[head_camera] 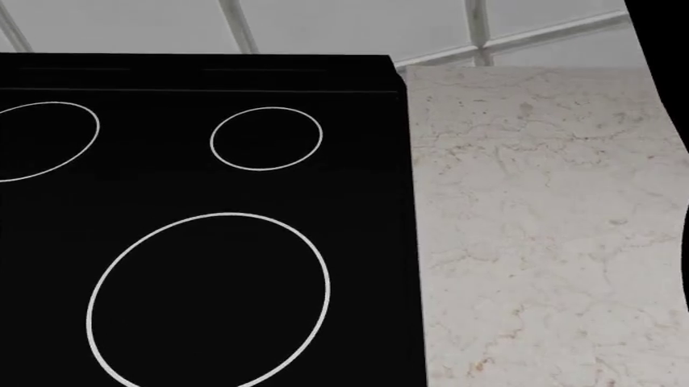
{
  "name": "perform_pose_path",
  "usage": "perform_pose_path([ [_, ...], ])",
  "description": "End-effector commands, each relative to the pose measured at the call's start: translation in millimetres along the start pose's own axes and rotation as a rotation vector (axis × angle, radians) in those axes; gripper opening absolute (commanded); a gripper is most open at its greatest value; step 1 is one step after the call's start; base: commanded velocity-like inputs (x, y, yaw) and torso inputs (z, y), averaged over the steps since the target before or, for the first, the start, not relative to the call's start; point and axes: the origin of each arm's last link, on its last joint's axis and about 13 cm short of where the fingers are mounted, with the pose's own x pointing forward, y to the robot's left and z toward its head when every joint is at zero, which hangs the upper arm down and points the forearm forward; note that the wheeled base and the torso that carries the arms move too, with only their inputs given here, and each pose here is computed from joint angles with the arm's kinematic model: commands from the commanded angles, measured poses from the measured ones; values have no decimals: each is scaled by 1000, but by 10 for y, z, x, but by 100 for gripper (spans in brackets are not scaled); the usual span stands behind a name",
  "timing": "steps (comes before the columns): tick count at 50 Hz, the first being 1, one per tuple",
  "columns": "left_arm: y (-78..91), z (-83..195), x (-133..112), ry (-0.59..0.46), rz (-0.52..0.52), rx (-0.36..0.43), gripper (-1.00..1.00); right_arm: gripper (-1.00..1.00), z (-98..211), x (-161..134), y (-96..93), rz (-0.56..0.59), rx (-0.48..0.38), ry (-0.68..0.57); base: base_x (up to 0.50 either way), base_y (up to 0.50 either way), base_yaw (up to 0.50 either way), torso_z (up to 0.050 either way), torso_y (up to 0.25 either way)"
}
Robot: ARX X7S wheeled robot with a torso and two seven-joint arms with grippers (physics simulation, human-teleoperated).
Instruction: Press the stop button on the microwave
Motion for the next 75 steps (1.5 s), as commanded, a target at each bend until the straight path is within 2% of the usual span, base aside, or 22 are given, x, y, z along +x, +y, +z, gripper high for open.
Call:
perform_pose_path([
  [1, 0, 0, 0, 0, 0, 0, 100, 100, 78, -110, 24, 5, -17, 9, 0, 0, 0, 0, 0],
  [2, 0, 0, 0, 0, 0, 0, 100, -100, 86, -127, 30, 16, -14, 1, 0, 0, 0, 0, 0],
  [18, 0, 0, 0, 0, 0, 0, 100, -100, 84, -253, 83, 35, -40, 24, 0, 0, 0, 0, 0],
  [35, 0, 0, 0, 0, 0, 0, 100, -100, -8, -454, 145, 82, -33, 142, 0, 0, 0, 0, 0],
  [64, 0, 0, 0, 0, 0, 0, 100, -100, -242, -533, 240, 114, -37, 195, 0, 0, 0, 0, 0],
  [75, 0, 0, 0, 0, 0, 0, 100, -100, -215, -594, 247, 107, -41, 196, 0, 0, 0, 0, 0],
])
